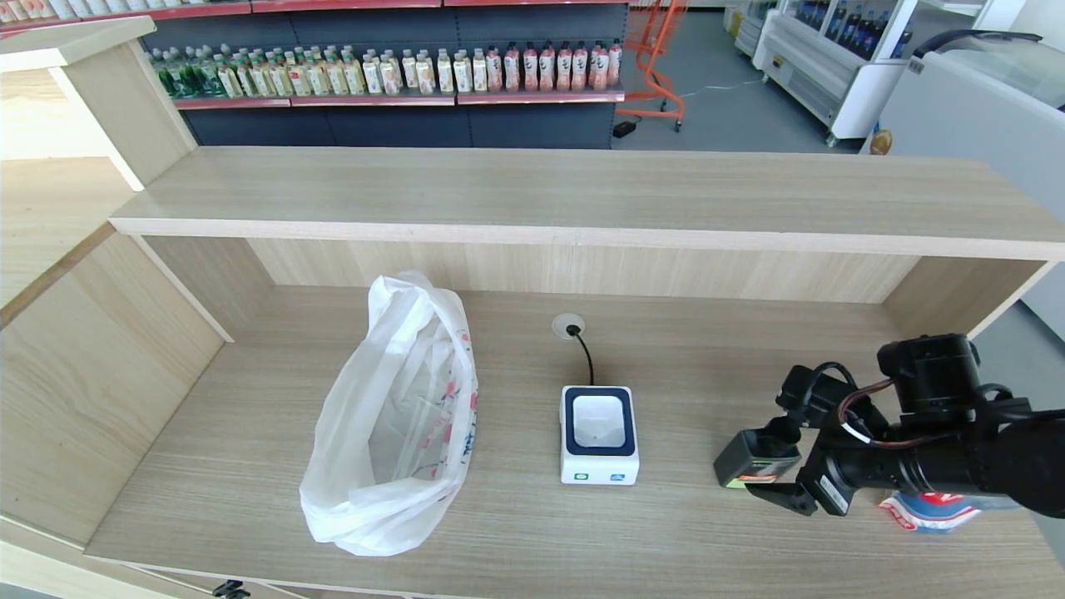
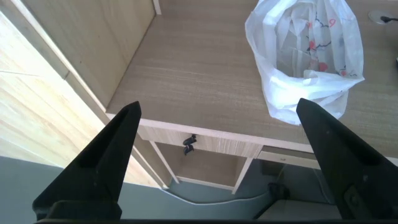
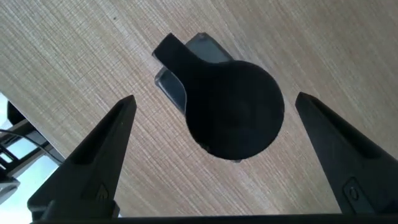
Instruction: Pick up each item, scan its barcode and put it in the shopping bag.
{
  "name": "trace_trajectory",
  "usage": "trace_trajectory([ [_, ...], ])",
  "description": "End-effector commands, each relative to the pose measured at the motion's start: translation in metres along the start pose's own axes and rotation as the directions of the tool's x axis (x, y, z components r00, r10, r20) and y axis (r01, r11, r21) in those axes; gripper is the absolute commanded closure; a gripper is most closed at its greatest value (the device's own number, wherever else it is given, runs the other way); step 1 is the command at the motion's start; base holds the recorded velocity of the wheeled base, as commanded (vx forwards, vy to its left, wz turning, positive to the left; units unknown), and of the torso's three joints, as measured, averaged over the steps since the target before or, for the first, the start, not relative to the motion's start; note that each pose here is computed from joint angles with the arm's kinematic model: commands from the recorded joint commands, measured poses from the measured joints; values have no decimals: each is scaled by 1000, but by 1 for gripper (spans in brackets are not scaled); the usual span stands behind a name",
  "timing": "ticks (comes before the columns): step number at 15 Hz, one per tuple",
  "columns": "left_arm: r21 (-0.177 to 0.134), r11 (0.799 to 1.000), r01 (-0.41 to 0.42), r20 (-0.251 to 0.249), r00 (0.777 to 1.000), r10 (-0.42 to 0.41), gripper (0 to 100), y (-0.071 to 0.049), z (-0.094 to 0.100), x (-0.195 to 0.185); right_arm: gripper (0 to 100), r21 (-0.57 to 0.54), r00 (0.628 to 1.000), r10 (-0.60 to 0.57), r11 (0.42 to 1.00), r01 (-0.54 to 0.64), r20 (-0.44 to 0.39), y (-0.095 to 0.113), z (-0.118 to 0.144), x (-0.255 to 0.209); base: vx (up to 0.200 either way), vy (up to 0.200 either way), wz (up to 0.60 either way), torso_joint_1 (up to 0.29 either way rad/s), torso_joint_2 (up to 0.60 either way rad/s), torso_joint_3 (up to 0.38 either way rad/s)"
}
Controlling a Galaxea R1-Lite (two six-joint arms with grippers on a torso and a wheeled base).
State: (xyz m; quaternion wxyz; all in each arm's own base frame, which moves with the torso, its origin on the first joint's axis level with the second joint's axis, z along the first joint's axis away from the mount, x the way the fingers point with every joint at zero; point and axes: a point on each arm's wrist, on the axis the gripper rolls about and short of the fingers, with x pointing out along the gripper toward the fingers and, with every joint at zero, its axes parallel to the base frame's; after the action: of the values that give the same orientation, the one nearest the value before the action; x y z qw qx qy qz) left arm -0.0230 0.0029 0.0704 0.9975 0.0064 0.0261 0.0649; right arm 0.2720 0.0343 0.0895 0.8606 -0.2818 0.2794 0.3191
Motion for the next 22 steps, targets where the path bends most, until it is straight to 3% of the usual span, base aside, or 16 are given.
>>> trace_trajectory([
  [1,0,1000,0,0,1000,0,0,0,0,0,0,-1,1000,22,1000,-22,-8,1,-1,11,0,0,0,0,0,0],
  [5,0,1000,0,0,1000,0,0,0,0,0,0,-14,999,47,999,-47,-7,6,0,18,0,0,0,0,0,0],
  [6,0,1000,0,0,1000,0,0,0,0,0,100,-20,999,45,999,-45,7,6,2,21,0,0,0,0,0,0],
  [14,0,1000,0,0,1000,0,0,0,0,0,100,-35,997,46,998,-44,55,6,1,29,0,0,0,0,0,0],
  [17,0,1000,0,0,1000,0,0,0,0,0,100,58,990,-49,997,42,132,-1,10,-12,0,0,0,0,0,0],
  [19,0,1000,0,0,1000,0,0,0,0,0,100,152,972,-133,983,104,195,5,15,-55,0,0,0,0,0,0],
  [21,0,1000,0,0,1000,0,0,0,0,0,100,69,940,-197,980,185,279,24,17,-96,0,0,0,0,0,0],
  [22,0,1000,0,0,1000,0,0,0,0,0,100,-91,919,-227,959,269,323,29,20,-112,0,0,0,0,0,0],
])
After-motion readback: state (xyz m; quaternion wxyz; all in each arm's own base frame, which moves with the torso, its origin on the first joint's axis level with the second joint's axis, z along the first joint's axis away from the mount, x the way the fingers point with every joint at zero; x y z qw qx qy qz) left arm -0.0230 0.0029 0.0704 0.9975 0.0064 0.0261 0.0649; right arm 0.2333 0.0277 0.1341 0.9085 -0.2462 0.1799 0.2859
